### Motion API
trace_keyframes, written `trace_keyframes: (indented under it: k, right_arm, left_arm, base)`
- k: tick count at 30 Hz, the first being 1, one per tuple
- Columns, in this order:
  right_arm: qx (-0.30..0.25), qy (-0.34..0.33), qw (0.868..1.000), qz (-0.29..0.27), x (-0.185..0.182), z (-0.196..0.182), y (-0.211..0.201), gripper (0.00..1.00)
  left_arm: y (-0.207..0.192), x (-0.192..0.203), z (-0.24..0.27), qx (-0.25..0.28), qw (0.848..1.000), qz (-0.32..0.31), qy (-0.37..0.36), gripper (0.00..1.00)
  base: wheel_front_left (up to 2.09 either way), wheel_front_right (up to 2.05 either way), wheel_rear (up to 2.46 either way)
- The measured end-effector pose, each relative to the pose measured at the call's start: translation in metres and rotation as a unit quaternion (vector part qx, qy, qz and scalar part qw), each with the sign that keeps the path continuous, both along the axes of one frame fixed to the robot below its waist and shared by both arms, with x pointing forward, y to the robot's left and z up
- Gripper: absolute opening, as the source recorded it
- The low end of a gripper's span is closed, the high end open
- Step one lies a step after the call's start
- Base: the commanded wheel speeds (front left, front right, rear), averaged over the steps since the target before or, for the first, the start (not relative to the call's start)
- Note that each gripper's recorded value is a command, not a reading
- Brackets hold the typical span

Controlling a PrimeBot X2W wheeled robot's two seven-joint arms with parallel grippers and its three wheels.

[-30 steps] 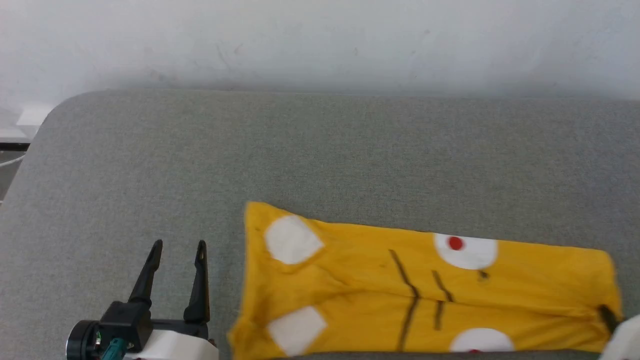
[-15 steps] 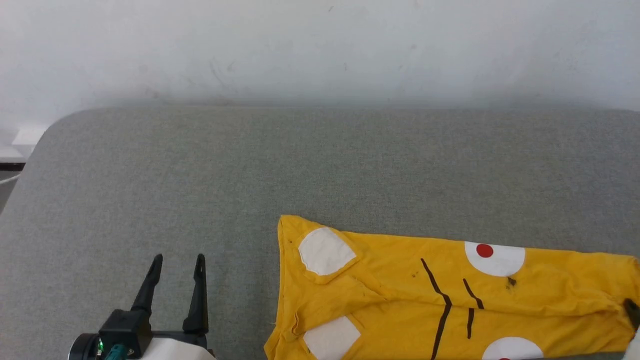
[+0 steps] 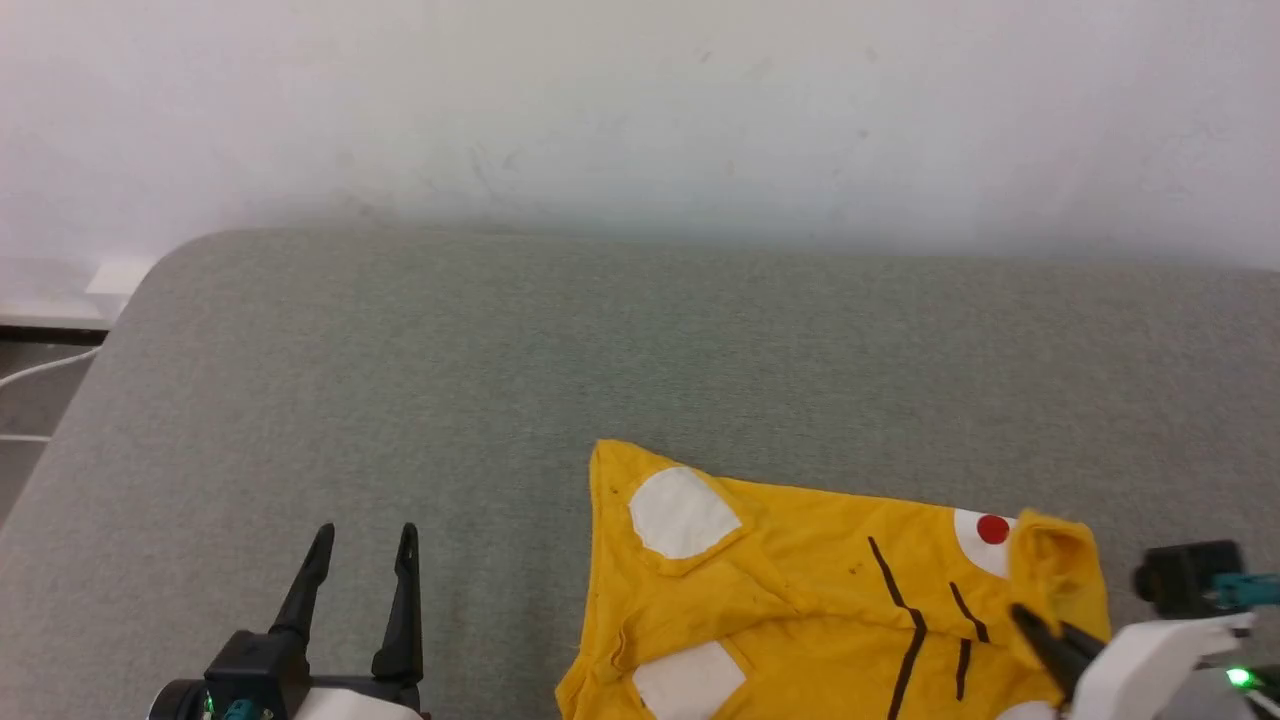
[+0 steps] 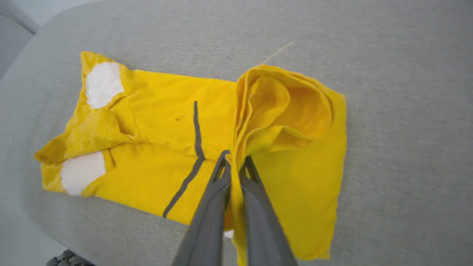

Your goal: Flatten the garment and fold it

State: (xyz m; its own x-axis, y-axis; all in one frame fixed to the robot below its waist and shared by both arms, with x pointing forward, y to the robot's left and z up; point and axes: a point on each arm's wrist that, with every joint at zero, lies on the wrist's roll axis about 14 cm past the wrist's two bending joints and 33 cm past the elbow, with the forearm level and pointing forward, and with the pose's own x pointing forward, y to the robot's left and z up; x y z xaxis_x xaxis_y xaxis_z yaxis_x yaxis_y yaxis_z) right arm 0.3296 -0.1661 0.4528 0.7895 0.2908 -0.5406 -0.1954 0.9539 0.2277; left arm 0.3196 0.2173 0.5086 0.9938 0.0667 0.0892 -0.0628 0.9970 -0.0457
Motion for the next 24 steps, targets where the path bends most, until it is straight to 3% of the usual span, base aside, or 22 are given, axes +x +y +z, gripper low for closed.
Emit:
trace_keyframes:
  k: [6, 13, 24]
  right_arm:
    - [0.040, -0.016, 0.995, 0.093, 0.006, 0.016, 0.071, 0.00]
    - [0.076, -0.045, 0.978, 0.189, 0.023, 0.040, 0.149, 0.00]
    - [0.067, 0.006, 0.957, 0.281, 0.023, 0.004, 0.216, 0.00]
  left_arm:
    - [0.009, -0.011, 0.000, -0.001, 1.000, 0.018, 0.000, 1.00]
    - [0.021, -0.024, -0.005, -0.003, 0.999, 0.043, 0.007, 1.00]
    - [0.046, -0.041, -0.009, -0.005, 0.996, 0.093, 0.017, 1.00]
  base:
    - [0.00, 0.00, 0.00]
    - [0.00, 0.00, 0.00]
    - [0.00, 0.00, 0.00]
